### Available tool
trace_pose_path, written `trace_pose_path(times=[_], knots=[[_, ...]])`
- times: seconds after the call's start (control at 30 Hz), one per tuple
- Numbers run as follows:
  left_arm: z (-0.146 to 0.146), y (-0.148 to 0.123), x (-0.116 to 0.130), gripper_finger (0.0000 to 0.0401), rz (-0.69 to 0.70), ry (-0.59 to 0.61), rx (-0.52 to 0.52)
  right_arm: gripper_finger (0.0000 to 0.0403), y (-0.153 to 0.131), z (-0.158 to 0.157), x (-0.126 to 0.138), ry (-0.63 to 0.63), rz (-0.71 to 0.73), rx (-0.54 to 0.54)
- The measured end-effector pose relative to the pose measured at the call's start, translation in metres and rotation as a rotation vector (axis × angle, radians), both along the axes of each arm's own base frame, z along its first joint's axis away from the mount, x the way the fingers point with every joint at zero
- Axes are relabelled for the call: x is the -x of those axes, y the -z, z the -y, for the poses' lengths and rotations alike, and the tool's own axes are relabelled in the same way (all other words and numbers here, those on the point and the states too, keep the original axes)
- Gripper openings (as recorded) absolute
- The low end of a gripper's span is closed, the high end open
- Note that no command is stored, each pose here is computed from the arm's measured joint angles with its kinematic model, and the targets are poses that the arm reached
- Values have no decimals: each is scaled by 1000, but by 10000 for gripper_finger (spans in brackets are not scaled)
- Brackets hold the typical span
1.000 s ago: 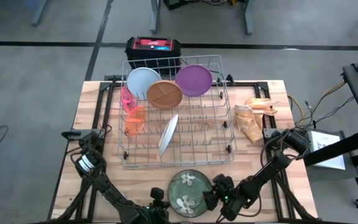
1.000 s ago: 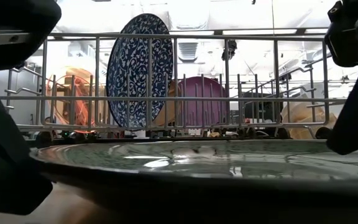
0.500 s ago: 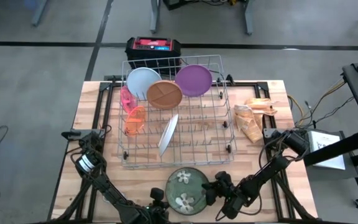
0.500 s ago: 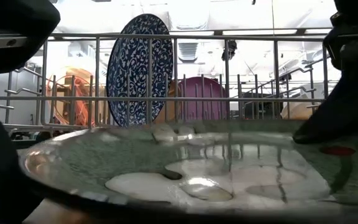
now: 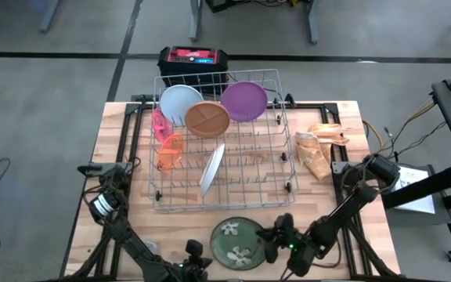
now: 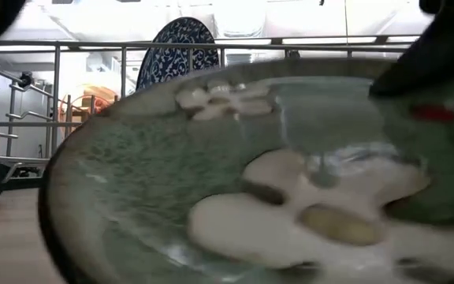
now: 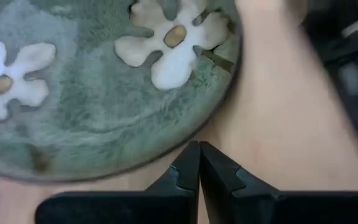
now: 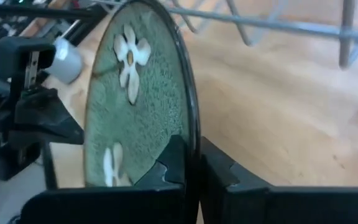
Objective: Sort dishes
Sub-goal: Put the green plate into the dish rack
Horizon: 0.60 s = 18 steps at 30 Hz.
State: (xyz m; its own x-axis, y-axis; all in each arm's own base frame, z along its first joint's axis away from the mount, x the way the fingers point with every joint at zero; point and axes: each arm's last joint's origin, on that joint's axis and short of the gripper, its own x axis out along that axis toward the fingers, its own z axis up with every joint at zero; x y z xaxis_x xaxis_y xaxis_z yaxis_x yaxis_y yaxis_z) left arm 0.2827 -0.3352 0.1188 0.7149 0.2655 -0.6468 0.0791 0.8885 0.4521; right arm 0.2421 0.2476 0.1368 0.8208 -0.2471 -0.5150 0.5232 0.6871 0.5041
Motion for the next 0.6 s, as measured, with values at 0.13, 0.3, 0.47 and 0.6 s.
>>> trace_pose_path(times=[0.13, 0.3, 0.47, 0.6], knots=[[6, -6, 6, 0, -6, 16, -6, 1, -19, 3, 3, -54, 2, 53], [11, -18, 8, 0, 17, 7, -27, 0, -43, 12, 7, -49, 29, 93], [11, -22, 9, 0, 11, -5, -33, 0, -57, 20, 10, -48, 41, 145], [13, -32, 21, 0, -3, 15, -50, 0, -81, 23, 14, -86, 73, 192]])
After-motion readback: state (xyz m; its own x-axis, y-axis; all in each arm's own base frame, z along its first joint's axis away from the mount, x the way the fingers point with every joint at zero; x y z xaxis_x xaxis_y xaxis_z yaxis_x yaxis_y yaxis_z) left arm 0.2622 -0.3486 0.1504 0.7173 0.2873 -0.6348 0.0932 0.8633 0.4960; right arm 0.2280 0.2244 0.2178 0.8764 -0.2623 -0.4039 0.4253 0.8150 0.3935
